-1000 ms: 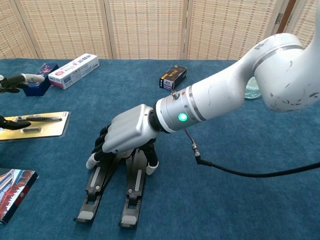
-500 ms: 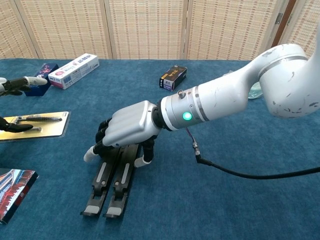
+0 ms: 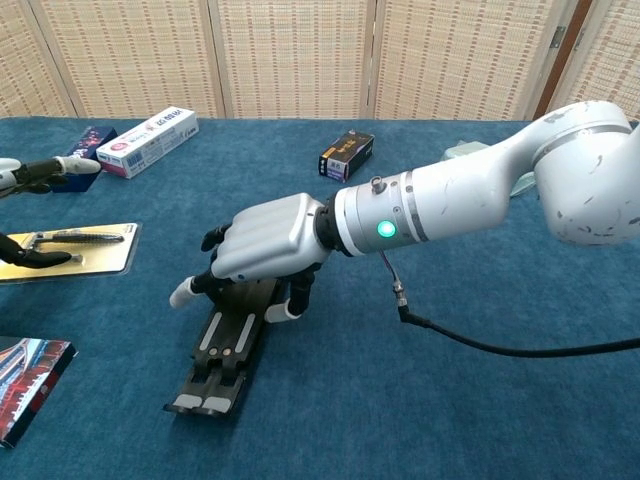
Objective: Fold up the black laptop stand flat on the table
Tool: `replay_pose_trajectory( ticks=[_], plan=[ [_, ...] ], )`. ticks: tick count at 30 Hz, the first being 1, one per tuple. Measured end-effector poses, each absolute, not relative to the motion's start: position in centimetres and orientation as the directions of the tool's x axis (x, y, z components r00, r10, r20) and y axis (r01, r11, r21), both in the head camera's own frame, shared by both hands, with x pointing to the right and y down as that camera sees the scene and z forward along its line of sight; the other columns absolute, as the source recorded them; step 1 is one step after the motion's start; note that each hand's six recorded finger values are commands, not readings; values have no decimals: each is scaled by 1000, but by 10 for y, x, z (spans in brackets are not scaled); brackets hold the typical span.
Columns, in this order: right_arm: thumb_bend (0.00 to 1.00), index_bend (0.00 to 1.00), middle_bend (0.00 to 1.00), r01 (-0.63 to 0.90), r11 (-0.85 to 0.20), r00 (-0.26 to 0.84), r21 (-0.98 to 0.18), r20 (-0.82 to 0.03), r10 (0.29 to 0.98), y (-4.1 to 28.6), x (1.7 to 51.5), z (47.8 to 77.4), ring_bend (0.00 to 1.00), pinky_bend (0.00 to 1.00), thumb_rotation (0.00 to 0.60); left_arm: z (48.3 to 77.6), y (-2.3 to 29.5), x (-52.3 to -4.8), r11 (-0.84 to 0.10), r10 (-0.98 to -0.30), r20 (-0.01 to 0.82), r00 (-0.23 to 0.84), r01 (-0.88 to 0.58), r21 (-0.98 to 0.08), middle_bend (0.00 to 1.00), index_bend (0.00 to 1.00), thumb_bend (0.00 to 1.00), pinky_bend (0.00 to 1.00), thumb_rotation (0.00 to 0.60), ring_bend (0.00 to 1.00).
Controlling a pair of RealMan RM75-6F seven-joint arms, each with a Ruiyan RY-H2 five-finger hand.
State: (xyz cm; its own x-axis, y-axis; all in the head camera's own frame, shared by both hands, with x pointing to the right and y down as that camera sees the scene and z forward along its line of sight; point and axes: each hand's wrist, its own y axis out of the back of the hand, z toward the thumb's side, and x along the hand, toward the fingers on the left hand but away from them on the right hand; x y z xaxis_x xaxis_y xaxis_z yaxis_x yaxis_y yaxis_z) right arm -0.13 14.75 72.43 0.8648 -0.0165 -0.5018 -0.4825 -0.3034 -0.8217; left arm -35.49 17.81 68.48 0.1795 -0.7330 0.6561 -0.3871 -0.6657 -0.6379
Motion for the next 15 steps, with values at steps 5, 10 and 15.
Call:
replay_pose_trajectory(
  ticks=[5,10,15],
  plan=[
    [319,16,469,-488,-299,861,-820,-508,-14,147,1,725,177,0,600,684,178,-354,-667,-733,656,183,-385,-638,0,0,237,0,600,0],
    [126,0,35,-502,-294,852,-813,-523,-7,147,5,725,0,0,600,682,177,-353,-665,-735,653,184,-384,-641,0,0,238,0,600,0],
    [66,0,0,-490,-305,854,-817,-519,19,146,8,719,0,0,600,680,176,-353,-664,-736,651,184,-380,-644,0,0,238,0,600,0]
  ],
)
